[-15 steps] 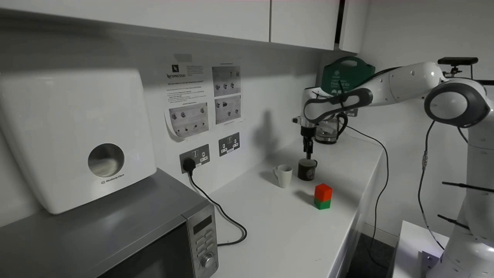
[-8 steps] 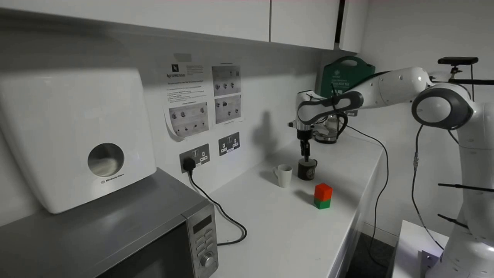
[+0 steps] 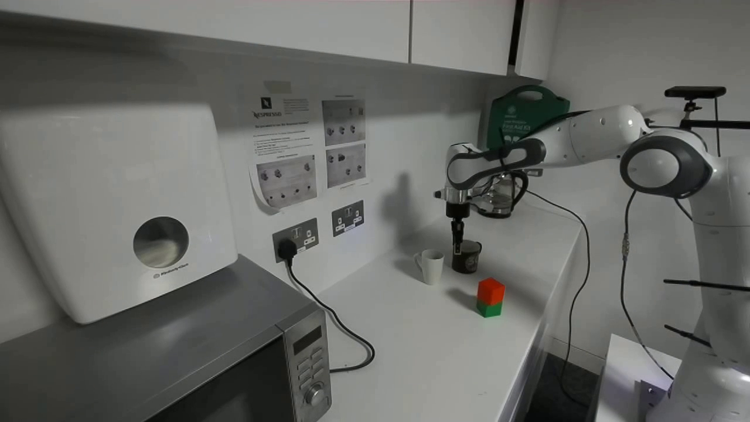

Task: Move the black and white mugs forward

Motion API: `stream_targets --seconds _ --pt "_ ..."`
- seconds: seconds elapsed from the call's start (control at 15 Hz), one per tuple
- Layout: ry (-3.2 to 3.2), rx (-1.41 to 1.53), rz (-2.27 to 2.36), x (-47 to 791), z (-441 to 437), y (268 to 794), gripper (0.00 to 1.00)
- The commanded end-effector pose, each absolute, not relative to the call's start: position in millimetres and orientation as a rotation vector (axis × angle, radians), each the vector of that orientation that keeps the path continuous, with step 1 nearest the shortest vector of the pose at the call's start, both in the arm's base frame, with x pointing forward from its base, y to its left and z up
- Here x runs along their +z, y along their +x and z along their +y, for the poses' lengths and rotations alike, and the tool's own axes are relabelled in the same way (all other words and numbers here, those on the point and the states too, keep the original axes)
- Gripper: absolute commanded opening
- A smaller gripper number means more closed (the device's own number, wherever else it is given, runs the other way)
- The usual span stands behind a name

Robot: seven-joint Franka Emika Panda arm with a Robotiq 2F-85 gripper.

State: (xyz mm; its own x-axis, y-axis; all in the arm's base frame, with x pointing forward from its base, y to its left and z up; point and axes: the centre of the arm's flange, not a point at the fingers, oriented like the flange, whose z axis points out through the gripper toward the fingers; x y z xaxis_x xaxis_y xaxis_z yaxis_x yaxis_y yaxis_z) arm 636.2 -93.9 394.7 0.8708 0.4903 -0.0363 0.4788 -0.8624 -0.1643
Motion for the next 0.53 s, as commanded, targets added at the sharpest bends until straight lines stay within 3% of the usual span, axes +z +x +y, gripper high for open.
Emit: stream_targets --seconds 0.0,0.47 --pt "-2.885 0.092 -0.665 396 -100 629 1.0" --pt "-2.987 -0.055 -0.285 402 -118 624 1.0"
